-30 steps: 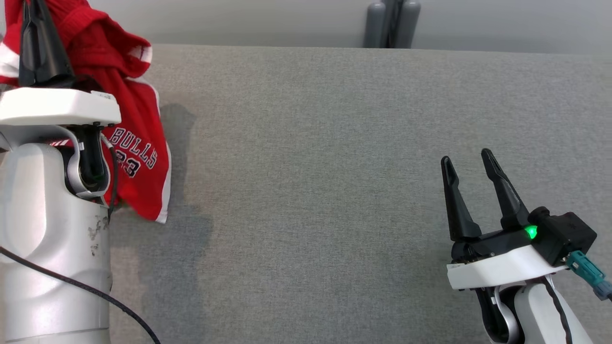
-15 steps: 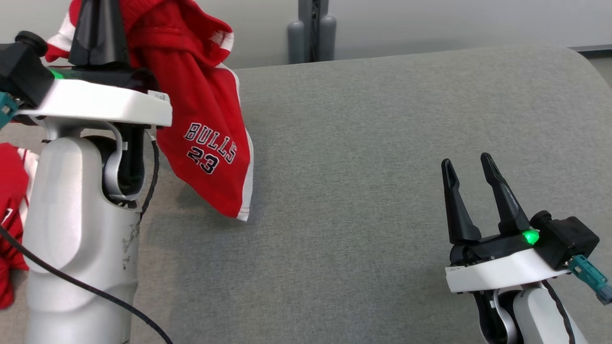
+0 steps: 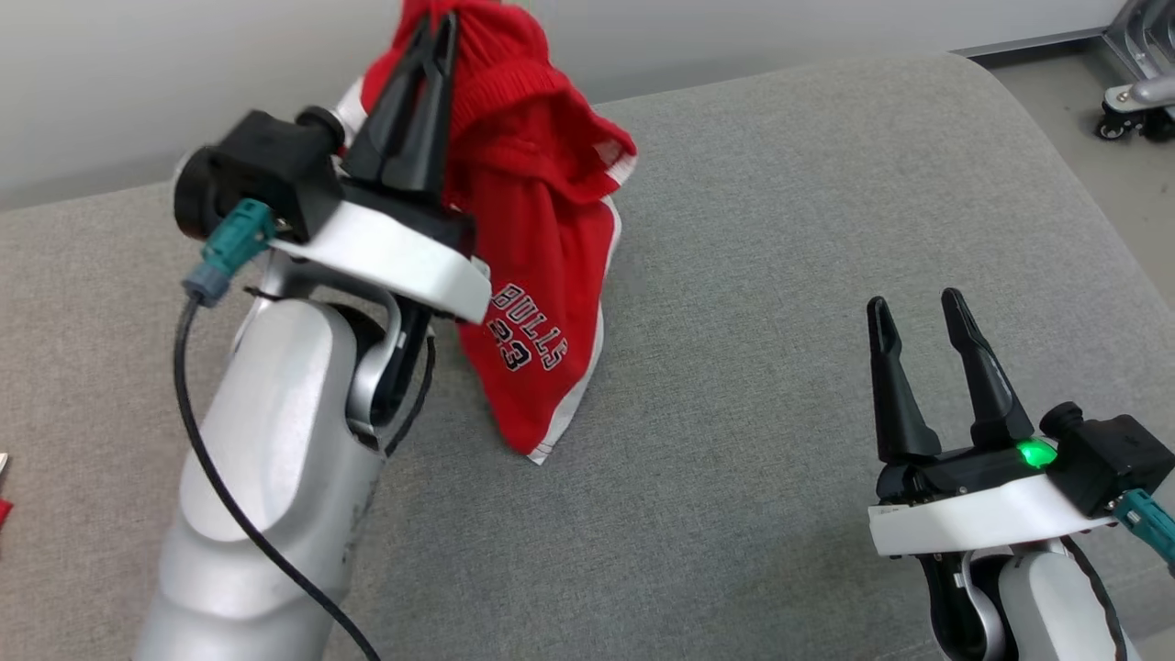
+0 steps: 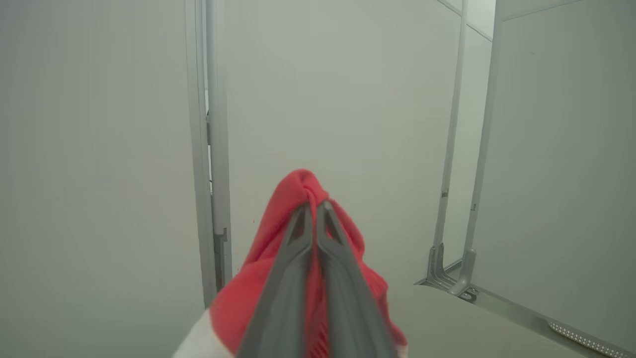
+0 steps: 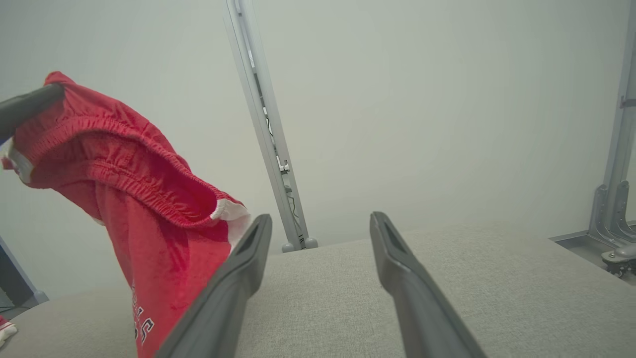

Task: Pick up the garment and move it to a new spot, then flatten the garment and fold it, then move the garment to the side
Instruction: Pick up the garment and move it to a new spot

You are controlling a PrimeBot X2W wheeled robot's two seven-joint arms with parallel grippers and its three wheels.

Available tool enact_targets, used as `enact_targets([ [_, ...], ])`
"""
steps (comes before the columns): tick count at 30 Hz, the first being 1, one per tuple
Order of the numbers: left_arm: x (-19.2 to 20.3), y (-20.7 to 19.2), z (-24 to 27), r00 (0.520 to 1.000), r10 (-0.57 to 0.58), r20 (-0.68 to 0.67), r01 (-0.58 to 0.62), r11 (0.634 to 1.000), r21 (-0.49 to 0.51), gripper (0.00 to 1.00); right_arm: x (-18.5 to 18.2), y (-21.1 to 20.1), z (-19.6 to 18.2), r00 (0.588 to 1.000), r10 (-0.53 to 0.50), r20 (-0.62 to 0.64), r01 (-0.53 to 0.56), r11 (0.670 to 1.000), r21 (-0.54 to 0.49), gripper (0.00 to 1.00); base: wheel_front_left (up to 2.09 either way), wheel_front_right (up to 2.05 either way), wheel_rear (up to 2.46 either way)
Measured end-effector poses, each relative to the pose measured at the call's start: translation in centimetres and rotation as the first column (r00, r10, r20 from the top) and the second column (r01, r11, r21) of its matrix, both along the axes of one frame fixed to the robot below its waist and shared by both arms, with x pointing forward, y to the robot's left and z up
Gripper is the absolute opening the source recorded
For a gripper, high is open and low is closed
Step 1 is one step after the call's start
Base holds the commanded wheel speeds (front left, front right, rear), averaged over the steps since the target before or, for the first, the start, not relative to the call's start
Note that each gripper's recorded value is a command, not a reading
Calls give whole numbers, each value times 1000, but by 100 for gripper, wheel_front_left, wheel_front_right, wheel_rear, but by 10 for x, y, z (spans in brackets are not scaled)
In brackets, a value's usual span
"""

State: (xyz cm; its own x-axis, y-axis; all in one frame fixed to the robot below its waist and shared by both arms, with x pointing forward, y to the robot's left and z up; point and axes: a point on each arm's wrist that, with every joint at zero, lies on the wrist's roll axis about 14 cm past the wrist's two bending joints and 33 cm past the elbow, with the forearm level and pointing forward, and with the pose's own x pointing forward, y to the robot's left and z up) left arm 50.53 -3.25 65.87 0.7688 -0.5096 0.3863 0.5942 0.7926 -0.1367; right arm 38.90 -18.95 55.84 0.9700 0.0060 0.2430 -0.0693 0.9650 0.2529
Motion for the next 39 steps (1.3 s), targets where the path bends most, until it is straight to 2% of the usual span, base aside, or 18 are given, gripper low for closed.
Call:
enact_targets([
  [8, -15, -19, -107, 971, -41, -235, 67, 992, 103, 0, 1, -11, -8, 999, -33, -23, 33, 999, -3, 100, 0, 0, 0],
  [13, -19, -8, -164, 936, 8, -351, 58, 983, 176, 0, 7, -5, -14, 999, -14, -40, 14, 1000, -4, 100, 0, 0, 0],
  [19, -21, 12, -208, 890, 77, -449, 35, 971, 235, 0, 13, 5, -18, 999, 15, -48, -15, 1000, -5, 100, 0, 0, 0],
  [20, -20, 13, -210, 888, 82, -452, 33, 970, 240, 6, 13, 6, -18, 999, 18, -48, -19, 1000, -4, 100, 0, 0, 0],
  [22, -20, 16, -213, 884, 91, -459, 26, 970, 242, 42, 14, 8, -18, 999, 25, -47, -26, 1000, -4, 100, 0, 0, 0],
  [23, -20, 18, -213, 883, 95, -460, 21, 971, 239, 62, 14, 9, -17, 999, 28, -46, -28, 1000, -4, 100, 0, 0, 0],
  [24, -19, 19, -212, 885, 97, -456, 15, 972, 236, 100, 14, 10, -17, 999, 30, -44, -30, 1000, -4, 100, 0, 0, 0],
  [29, -12, 34, -191, 896, 153, -417, -71, 976, 206, 100, 13, 10, -18, 998, 28, -49, -30, 999, -36, 100, 0, 0, 0],
  [32, -7, 52, -157, 914, 204, -351, -165, 977, 136, 100, 11, 12, -15, 999, 31, -42, -32, 998, -45, 100, 0, 0, 0],
  [39, -36, 112, -143, 878, 379, -292, -358, 925, 124, 100, 7, 19, -8, 999, 50, -21, -51, 997, -61, 100, 0, 0, 0],
])
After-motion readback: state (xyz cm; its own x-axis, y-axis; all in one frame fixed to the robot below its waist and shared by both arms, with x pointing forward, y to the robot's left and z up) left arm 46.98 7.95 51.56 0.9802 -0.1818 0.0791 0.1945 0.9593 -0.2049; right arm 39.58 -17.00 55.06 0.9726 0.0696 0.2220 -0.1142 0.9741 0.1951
